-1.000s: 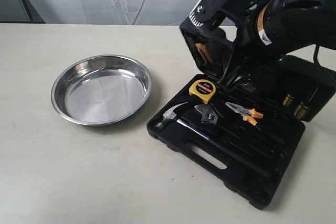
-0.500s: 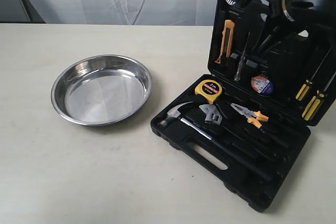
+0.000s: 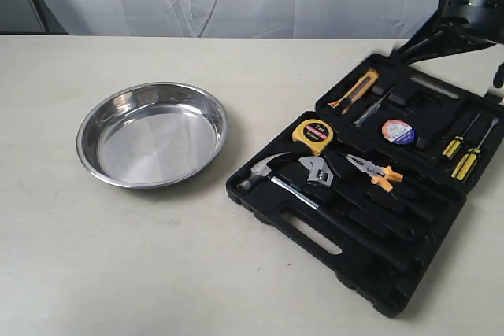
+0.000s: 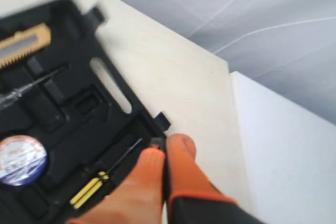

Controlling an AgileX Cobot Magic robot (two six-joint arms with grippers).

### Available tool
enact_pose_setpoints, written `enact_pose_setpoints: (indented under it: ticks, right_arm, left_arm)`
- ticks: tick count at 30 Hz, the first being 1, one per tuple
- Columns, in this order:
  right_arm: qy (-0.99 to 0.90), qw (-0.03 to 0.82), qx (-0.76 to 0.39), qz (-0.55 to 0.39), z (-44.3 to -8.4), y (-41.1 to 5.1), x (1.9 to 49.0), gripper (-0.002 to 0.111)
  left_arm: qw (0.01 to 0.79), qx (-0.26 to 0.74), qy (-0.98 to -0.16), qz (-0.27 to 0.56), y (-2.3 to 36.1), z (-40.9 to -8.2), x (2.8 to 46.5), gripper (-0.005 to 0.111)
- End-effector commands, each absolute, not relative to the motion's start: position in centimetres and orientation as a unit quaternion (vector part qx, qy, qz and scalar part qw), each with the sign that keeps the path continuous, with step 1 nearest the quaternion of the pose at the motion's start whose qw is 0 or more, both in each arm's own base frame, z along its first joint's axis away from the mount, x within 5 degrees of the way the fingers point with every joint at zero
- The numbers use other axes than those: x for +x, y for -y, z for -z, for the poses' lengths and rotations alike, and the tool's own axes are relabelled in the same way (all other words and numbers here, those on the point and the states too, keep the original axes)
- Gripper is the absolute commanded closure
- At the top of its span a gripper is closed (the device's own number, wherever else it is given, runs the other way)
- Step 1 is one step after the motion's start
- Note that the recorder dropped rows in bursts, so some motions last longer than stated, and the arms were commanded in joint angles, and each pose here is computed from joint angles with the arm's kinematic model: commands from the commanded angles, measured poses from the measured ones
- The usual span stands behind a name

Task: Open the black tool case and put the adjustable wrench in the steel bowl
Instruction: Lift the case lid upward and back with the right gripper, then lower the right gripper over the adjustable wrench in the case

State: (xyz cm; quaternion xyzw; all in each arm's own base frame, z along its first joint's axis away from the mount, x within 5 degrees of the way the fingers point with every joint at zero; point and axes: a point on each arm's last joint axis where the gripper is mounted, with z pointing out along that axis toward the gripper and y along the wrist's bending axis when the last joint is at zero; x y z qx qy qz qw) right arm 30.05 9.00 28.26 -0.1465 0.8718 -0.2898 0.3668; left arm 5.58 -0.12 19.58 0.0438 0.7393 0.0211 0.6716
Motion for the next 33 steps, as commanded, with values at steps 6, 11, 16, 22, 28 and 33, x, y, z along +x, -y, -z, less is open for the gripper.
enact_pose_setpoints:
  ticks: [6, 11, 16, 22, 28, 33]
  right_arm:
    - [-0.914, 0.301, -0.270, 0.004, -23.7, -14.6, 29.9, 0.109]
    - [-0.881, 0.139, -0.427, -0.147, -19.7, -17.5, 27.6, 0.109]
    - [-0.913, -0.093, -0.393, -0.053, -19.1, -14.3, 24.6, 0.109]
    - [-0.947, 0.164, -0.144, 0.235, -20.4, -10.5, 30.0, 0.109]
    - [-0.907, 0.228, -0.352, -0.045, -19.9, -17.3, 29.4, 0.109]
    - [-0.860, 0.120, -0.476, -0.141, -19.4, -18.7, 26.5, 0.109]
  left_arm:
    - [0.673, 0.047, -0.738, -0.022, 0.1, -19.7, 5.6, 0.106]
    - [0.673, 0.047, -0.738, -0.022, 0.1, -19.7, 5.6, 0.106]
    - [0.673, 0.047, -0.738, -0.022, 0.1, -19.7, 5.6, 0.106]
    - [0.673, 0.047, -0.738, -0.022, 0.1, -19.7, 5.6, 0.106]
    - [0.673, 0.047, -0.738, -0.022, 0.1, -19.7, 5.6, 0.106]
    - [0.673, 0.047, -0.738, -0.022, 0.1, -19.7, 5.6, 0.106]
